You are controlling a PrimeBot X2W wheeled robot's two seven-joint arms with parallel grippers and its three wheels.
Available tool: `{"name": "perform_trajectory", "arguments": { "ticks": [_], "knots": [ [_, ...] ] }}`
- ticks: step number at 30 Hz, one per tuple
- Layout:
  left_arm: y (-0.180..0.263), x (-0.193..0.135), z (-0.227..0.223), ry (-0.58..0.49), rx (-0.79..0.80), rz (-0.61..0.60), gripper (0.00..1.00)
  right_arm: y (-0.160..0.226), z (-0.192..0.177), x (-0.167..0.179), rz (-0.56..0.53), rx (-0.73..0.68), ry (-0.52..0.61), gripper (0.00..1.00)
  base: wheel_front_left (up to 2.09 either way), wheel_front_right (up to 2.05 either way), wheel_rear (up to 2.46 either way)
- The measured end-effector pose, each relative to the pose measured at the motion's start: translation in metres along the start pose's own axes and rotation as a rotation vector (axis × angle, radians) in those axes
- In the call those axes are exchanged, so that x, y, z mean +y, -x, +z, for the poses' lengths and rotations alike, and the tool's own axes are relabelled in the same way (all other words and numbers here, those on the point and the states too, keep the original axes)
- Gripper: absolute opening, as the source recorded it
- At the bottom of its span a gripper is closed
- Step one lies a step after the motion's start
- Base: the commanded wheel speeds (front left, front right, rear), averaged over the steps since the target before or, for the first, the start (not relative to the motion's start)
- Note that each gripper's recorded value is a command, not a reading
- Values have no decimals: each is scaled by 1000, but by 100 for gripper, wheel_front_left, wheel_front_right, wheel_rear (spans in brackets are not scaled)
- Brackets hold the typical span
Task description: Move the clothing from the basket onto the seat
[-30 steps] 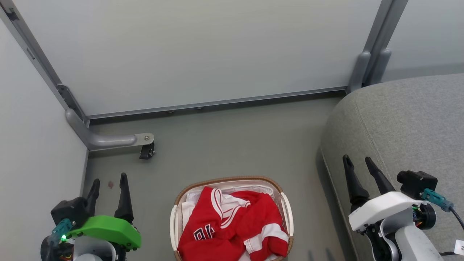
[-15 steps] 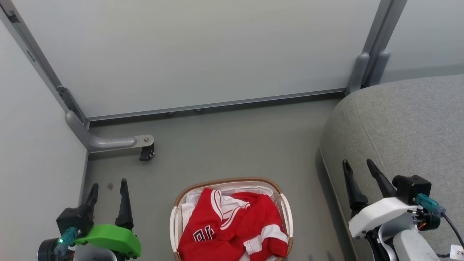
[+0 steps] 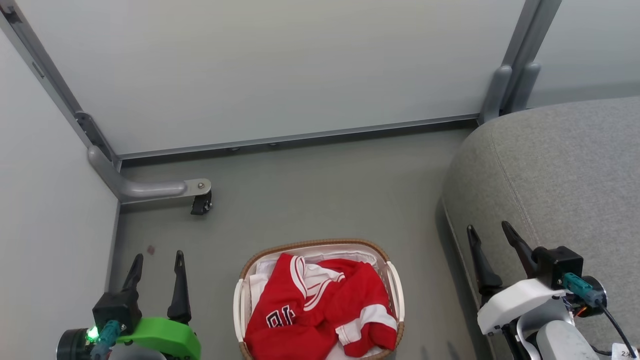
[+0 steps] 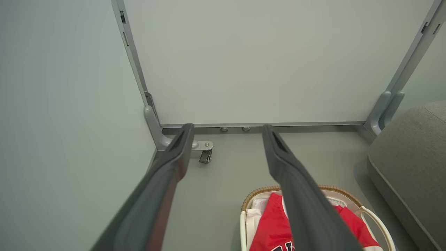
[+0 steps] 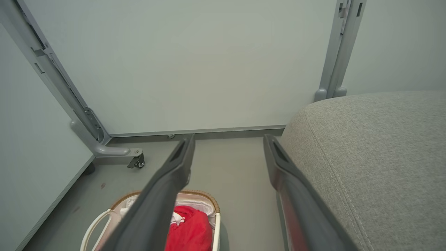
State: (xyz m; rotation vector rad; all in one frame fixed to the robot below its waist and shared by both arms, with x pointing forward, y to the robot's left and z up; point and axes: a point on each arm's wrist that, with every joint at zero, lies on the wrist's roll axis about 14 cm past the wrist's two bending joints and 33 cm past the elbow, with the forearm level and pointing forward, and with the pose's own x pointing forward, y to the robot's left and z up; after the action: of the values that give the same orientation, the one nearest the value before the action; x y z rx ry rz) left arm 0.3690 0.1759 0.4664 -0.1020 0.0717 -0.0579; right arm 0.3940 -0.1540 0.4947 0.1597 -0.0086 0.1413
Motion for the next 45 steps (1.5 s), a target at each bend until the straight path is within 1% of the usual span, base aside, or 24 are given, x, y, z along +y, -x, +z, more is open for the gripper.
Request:
{"name": "perform_trajectory", "arguments": {
  "ticks": [5,15,18,20,25,30,35,40,45],
  "knots": [
    [-8,-7,-6,-20,13,-31,100,-11,1,0,8,-9,34,100,0,0,0],
    [-56,-30,-19,-51,36,-133,100,-55,13,2,34,-72,114,100,0,0,0],
    [-72,-37,-31,-56,62,-162,100,-71,14,3,46,-86,141,100,0,0,0],
    [-83,-43,-43,-59,90,-186,100,-83,12,5,63,-95,179,100,0,0,0],
    [-110,-58,-67,-59,138,-256,100,-106,3,-2,57,-97,170,100,0,0,0],
    [-124,-68,-108,-65,232,-310,100,-125,-13,-10,50,-85,150,100,0,0,0],
    [-125,-85,-153,-55,338,-377,100,-133,-37,-21,31,-46,127,100,0,0,0],
    [-120,-97,-199,-65,451,-441,100,-137,-57,-30,19,-13,120,100,0,0,0],
    [-109,-106,-243,-112,568,-523,100,-138,-71,-40,2,9,114,100,0,0,0]
  ]
}}
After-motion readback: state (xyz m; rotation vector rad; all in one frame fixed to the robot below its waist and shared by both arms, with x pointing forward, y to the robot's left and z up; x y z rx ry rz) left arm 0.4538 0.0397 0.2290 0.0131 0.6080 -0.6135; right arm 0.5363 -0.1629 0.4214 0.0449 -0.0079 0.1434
